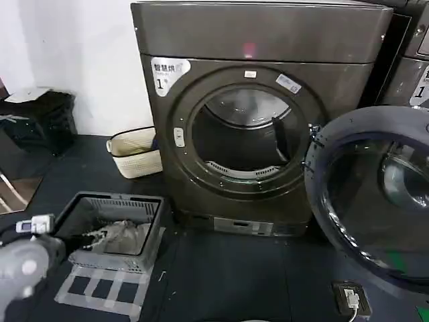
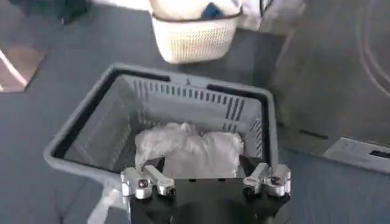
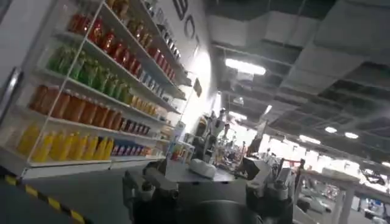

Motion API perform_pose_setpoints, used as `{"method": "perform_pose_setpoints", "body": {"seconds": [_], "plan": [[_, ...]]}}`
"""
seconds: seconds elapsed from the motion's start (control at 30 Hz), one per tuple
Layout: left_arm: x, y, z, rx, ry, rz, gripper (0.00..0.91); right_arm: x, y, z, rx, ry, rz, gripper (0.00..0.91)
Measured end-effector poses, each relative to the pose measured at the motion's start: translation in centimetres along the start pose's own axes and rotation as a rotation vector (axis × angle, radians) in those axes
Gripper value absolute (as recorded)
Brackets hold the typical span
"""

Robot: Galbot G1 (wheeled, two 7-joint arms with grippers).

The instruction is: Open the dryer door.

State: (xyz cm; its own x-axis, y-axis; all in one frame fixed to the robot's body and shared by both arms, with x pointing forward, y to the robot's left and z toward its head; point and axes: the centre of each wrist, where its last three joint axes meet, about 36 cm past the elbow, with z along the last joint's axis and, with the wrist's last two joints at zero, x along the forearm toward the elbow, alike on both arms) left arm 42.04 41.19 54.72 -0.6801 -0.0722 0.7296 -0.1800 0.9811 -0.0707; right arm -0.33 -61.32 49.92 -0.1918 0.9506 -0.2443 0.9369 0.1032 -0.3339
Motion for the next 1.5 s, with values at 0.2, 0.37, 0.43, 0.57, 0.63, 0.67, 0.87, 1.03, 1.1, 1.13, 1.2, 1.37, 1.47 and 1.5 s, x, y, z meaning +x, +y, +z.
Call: {"method": "perform_pose_setpoints", "body": {"seconds": [0.2, 0.37, 0.43, 0.57, 0.63, 0.67, 0.87, 1.03, 1.1, 1.13, 1.2, 1.37, 1.47, 1.5], "plan": [[0.1, 1.9, -3.8, 0.069, 0.112, -0.045, 0.907, 0.3, 0.2, 0.6, -0.004, -0.004, -0.011, 0.907], [-0.8, 3.2, -5.4, 0.131, 0.162, -0.049, 0.907, 1.0, 0.7, 1.3, -0.007, -0.003, -0.029, 0.907], [-1.3, 3.6, -6.3, 0.154, 0.155, -0.050, 0.907, 1.1, 0.7, 1.4, -0.005, -0.005, -0.032, 0.907], [-2.8, 3.7, -8.4, 0.186, 0.132, -0.049, 0.907, 1.0, 0.6, 1.4, -0.002, -0.010, -0.034, 0.907], [-3.8, 3.3, -9.4, 0.187, 0.128, -0.049, 0.907, 1.2, 0.5, 1.5, -0.001, -0.009, -0.035, 0.907], [-4.3, 2.9, -9.9, 0.186, 0.125, -0.046, 0.907, 1.2, 0.5, 1.6, -0.002, -0.008, -0.035, 0.907], [-6.9, 0.6, -12.7, 0.222, 0.153, 0.010, 0.907, 1.3, 0.4, 1.9, 0.001, -0.011, -0.036, 0.907], [-8.5, -0.3, -14.0, 0.228, 0.167, 0.008, 0.907, 1.4, 0.9, 2.2, -0.001, -0.009, -0.046, 0.907], [-8.8, -0.8, -14.5, 0.223, 0.173, 0.009, 0.907, 1.5, 1.0, 2.3, 0.000, -0.009, -0.047, 0.907], [-8.9, -0.9, -14.6, 0.221, 0.177, 0.008, 0.907, 1.5, 1.0, 2.3, 0.000, -0.008, -0.046, 0.907], [-9.0, -1.0, -14.8, 0.229, 0.196, -0.005, 0.907, 1.4, 1.0, 2.5, 0.000, -0.006, -0.046, 0.907], [-8.8, -0.5, -15.0, 0.281, 0.252, 0.031, 0.907, 1.4, 1.2, 2.5, 0.000, -0.008, -0.050, 0.907], [-8.8, -0.2, -15.2, 0.312, 0.270, 0.055, 0.907, 1.4, 1.3, 2.6, 0.003, -0.011, -0.053, 0.907], [-8.9, -0.2, -15.3, 0.316, 0.272, 0.059, 0.907, 1.4, 1.3, 2.6, 0.004, -0.011, -0.053, 0.907]]}}
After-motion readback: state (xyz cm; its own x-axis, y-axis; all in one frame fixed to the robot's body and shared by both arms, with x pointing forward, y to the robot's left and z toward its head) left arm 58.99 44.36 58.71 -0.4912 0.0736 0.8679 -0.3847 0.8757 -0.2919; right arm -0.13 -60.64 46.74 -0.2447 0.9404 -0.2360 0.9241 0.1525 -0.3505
